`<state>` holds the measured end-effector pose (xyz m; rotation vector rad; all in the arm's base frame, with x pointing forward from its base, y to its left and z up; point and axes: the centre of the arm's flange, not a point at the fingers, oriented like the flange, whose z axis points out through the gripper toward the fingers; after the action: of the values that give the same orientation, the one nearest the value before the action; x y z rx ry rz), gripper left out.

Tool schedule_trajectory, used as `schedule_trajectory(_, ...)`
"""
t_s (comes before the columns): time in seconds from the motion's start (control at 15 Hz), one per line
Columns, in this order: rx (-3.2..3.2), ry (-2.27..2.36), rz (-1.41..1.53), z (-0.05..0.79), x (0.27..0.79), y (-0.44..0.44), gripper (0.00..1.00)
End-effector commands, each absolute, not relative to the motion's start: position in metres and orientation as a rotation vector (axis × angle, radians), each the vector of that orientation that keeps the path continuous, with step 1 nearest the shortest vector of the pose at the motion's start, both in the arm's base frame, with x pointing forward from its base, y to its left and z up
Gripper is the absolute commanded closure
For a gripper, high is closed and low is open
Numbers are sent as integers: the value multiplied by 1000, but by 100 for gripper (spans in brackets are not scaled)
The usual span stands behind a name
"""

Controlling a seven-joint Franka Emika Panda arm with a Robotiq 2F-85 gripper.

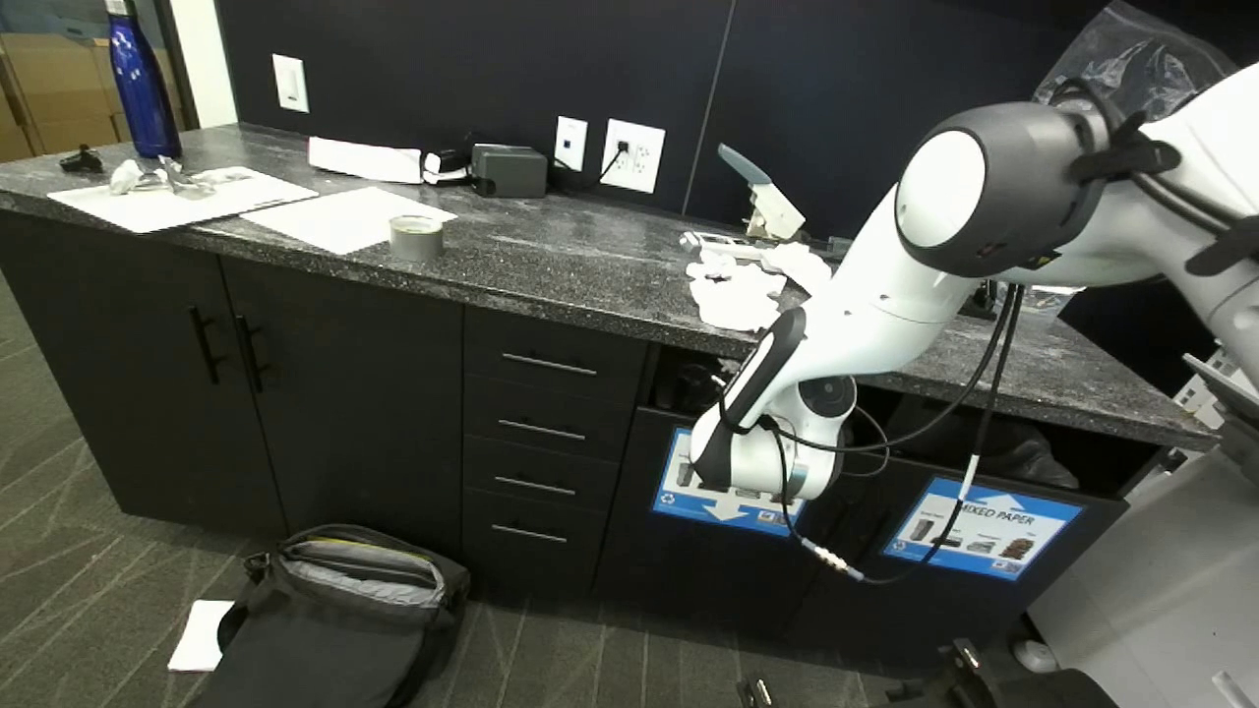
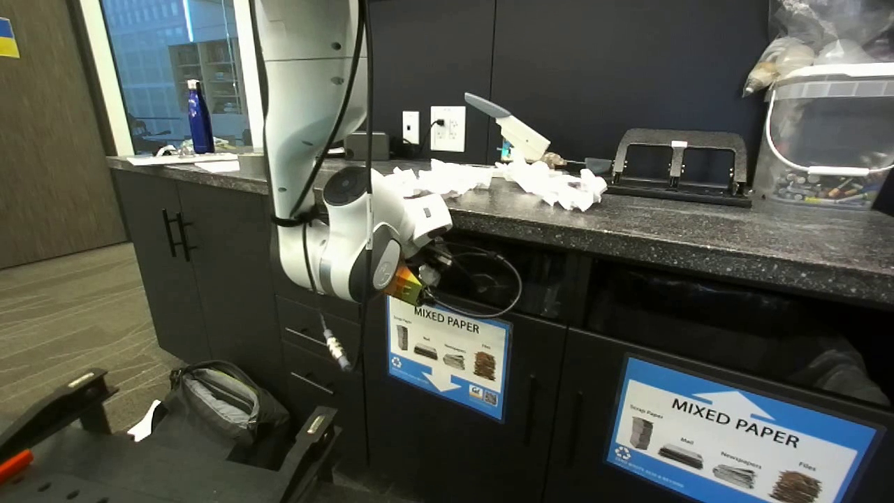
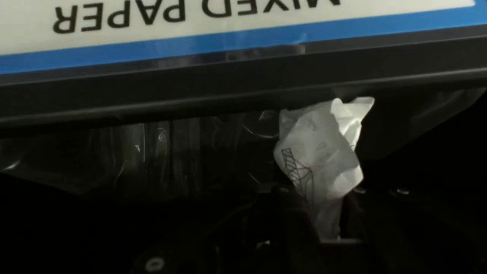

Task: Put all the white pieces of paper in the left bin

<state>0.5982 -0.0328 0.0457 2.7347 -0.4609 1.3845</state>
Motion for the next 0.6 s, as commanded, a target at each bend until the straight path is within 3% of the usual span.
schedule_trajectory(0.0, 2704, -482, 1441, 29, 622, -43, 56)
schedule_trajectory(0.33, 2690, -509, 1452, 25, 627, -53, 17)
schedule_trajectory(0.53, 2673, -511, 1446, 30, 627, -54, 0)
